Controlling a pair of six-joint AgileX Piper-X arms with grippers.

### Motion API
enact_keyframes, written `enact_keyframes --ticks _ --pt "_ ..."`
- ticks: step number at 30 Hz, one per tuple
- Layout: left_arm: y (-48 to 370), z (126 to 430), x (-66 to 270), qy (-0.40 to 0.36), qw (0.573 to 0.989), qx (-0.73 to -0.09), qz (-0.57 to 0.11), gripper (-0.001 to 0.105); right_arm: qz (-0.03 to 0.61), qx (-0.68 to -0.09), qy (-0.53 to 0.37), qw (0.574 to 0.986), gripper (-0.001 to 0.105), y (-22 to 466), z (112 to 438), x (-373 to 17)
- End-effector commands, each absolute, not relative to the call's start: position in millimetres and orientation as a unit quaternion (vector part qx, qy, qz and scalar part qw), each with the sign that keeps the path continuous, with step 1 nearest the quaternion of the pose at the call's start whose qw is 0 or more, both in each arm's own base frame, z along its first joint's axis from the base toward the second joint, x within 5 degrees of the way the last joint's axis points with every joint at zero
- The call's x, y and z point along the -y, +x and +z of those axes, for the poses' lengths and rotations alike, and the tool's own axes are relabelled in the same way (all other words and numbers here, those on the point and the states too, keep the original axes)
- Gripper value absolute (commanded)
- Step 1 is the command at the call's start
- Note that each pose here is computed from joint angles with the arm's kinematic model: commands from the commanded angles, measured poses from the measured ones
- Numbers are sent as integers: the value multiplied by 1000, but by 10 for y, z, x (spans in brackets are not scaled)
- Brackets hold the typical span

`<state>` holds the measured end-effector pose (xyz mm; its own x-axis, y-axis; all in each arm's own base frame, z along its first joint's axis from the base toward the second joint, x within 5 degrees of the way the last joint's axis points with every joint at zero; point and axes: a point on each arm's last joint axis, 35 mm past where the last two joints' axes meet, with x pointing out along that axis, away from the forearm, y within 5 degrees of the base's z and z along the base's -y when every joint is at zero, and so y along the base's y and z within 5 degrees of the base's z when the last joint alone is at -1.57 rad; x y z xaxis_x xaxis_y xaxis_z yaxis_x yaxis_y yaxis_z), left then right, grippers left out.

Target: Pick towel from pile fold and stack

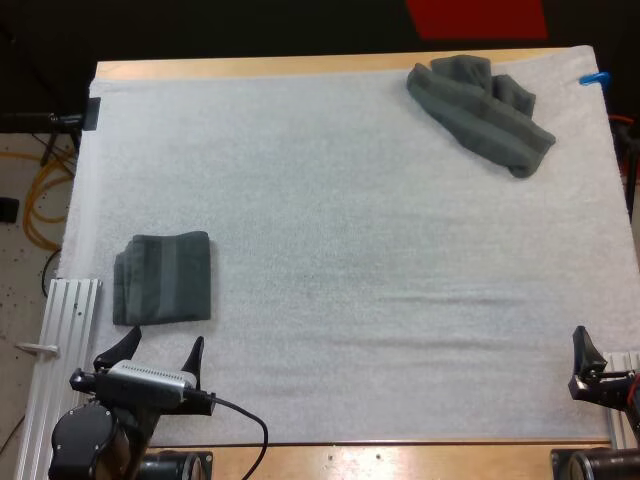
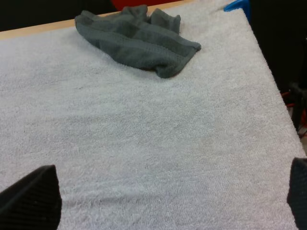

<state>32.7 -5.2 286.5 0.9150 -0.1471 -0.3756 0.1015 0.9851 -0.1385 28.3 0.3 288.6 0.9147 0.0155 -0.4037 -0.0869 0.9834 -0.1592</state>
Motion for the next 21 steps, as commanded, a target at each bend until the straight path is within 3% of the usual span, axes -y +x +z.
enact_keyframes --ticks 1,10,17,21 --pt "342 2883 54 -63 976 -198 -66 72 25 -205 -85 975 93 288 2918 -3" --pt "342 2883 59 -64 975 -198 -72 72 25 -205 -85 975 93 288 2918 -3" --pt "343 2933 91 -76 973 -182 -119 72 41 -201 -81 975 93 271 2948 -14" --pt "288 3129 124 -81 972 -139 -169 72 63 -227 -77 969 93 402 3080 -36"
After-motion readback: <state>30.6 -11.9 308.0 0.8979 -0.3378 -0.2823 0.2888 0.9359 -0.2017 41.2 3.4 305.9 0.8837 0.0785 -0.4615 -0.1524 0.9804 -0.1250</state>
